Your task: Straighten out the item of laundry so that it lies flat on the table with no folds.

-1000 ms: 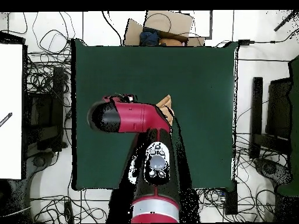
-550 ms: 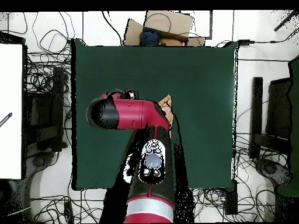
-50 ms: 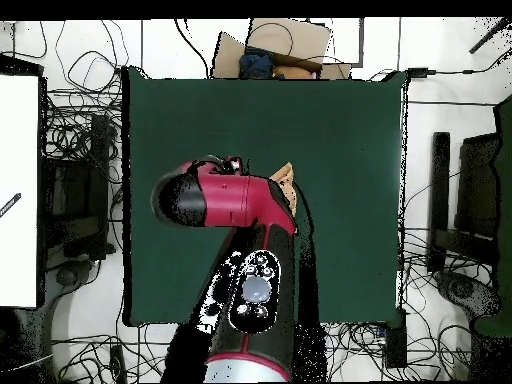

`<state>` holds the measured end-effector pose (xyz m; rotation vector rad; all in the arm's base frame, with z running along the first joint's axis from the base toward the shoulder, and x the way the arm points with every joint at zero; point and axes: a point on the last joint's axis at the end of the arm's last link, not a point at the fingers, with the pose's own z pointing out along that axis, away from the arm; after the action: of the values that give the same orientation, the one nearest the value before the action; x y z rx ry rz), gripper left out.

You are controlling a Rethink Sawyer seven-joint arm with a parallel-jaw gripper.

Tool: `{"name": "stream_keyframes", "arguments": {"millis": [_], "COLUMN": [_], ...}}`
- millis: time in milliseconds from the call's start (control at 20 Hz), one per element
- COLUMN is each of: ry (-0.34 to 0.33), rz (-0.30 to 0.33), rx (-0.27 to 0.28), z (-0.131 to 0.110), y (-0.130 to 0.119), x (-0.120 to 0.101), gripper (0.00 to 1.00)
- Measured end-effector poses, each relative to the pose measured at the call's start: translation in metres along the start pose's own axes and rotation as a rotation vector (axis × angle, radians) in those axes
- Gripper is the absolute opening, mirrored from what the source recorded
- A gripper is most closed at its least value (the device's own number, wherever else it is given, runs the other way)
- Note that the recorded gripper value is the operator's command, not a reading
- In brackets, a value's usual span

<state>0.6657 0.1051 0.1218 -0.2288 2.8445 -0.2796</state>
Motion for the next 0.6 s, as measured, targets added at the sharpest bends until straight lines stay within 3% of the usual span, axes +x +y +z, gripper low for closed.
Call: {"name": "stream_keyframes", "arguments": {"millis": [600], "ry": [0.002], "rz": [-0.022], "rx": [0.054], "z": [-0.0094], "y": [-0.0040], "x": [0.0066], "gripper": [1.00]}}
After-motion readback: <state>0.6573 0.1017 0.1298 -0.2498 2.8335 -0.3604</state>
